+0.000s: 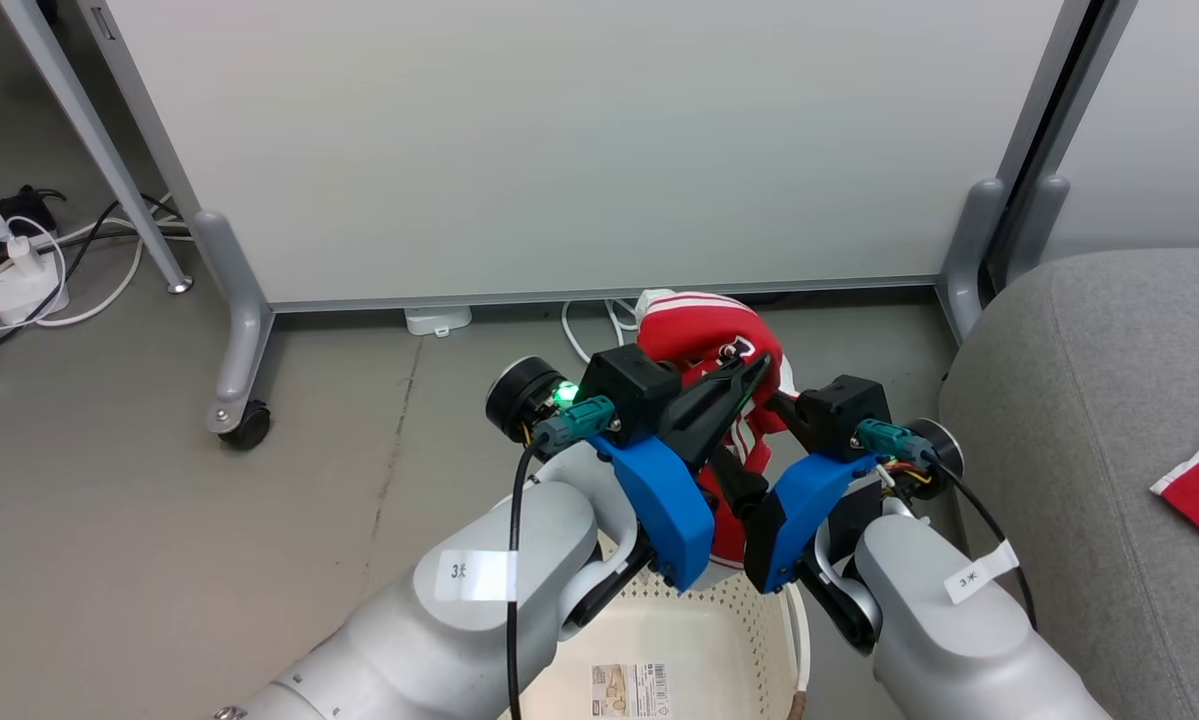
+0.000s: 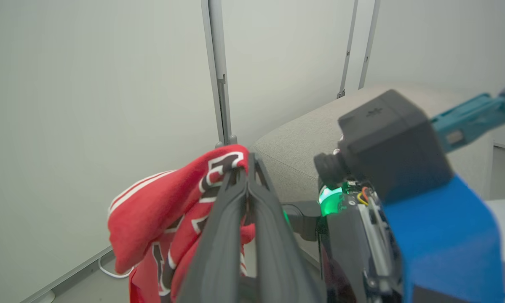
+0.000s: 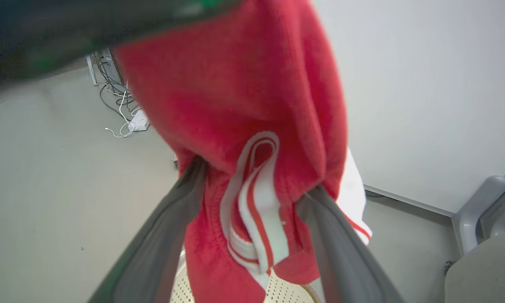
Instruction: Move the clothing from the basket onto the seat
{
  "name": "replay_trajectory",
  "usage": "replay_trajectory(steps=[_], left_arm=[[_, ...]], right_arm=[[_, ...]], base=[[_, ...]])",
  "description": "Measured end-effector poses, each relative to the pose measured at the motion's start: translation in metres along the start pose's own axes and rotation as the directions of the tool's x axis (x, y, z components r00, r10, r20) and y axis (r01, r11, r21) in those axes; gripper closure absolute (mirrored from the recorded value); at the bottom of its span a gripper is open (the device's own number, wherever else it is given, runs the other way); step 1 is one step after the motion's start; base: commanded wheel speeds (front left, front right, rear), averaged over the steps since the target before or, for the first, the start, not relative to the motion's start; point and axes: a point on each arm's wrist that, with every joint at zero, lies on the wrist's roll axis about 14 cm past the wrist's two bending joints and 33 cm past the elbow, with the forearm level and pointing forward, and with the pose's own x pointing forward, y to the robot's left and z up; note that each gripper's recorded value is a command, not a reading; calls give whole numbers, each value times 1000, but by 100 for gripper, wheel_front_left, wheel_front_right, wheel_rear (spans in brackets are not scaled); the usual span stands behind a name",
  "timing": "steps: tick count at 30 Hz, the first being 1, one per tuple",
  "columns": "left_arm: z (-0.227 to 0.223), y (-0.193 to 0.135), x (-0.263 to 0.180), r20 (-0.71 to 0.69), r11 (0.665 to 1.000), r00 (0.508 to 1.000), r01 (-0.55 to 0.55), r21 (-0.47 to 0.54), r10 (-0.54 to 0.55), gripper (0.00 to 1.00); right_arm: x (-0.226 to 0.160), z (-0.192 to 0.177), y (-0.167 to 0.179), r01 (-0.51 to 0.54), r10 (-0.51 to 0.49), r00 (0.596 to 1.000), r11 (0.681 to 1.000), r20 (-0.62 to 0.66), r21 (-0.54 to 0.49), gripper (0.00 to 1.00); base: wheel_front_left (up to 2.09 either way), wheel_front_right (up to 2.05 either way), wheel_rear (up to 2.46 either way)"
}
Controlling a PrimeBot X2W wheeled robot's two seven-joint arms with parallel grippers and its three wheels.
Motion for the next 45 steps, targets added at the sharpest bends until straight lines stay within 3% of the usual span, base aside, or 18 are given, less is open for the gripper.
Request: replay_trajectory(steps=[3,4,5,6,26,27,28,30,31,32,33,34,45], left_arm=[[0,-1,0,-2,1000,1000,3,-2,-3,100],[0,-1,0,-2,1000,1000,4,-2,-4,100],[1,0,1,-2,1000,1000,4,-2,-4,100],[1,0,1,-1,1000,1000,4,-1,-4,100],[4,6,7,5,1000,1000,-8,9,8,100],[4,6,7,6,1000,1000,-8,9,8,93],[4,6,7,7,1000,1000,-10,9,10,72],[6,8,8,11,1000,1000,-13,14,13,54],[7,9,8,13,1000,1000,-16,15,16,30],[7,10,8,16,1000,1000,-20,17,19,17],[7,11,8,19,1000,1000,-21,22,21,5],[7,11,8,21,999,1000,-22,25,21,0],[-4,34,-18,76,993,990,-117,7,116,0]], right_arm=[[1,1,-1,0,0,1000,1000,3,0,0],[1,1,-1,1,-1,1000,1000,5,2,7],[1,1,-1,1,-1,1000,1000,9,5,64],[2,1,0,-1,1,1000,1000,8,4,100],[-4,-1,-7,18,-19,1000,999,12,34,100],[-4,-1,-7,19,-19,1000,999,12,37,100],[-4,-1,-7,19,-19,1000,999,12,37,100],[-4,-1,-7,19,-19,1000,999,13,37,100],[-4,-1,-7,19,-20,1000,999,13,37,100],[-5,-2,-7,20,-20,1000,999,13,38,100],[-5,-2,-8,21,-22,1000,999,14,41,100],[-5,-2,-8,23,-23,1000,999,14,42,100],[-9,-1,-19,49,-51,998,997,28,57,100]], base=[[0,0,0],[0,0,0],[0,0,0],[0,0,0],[0,0,0],[0,0,0],[0,0,0],[0,0,0],[0,0,0],[0,0,0],[0,0,0],[0,0,0],[0,0,0]])
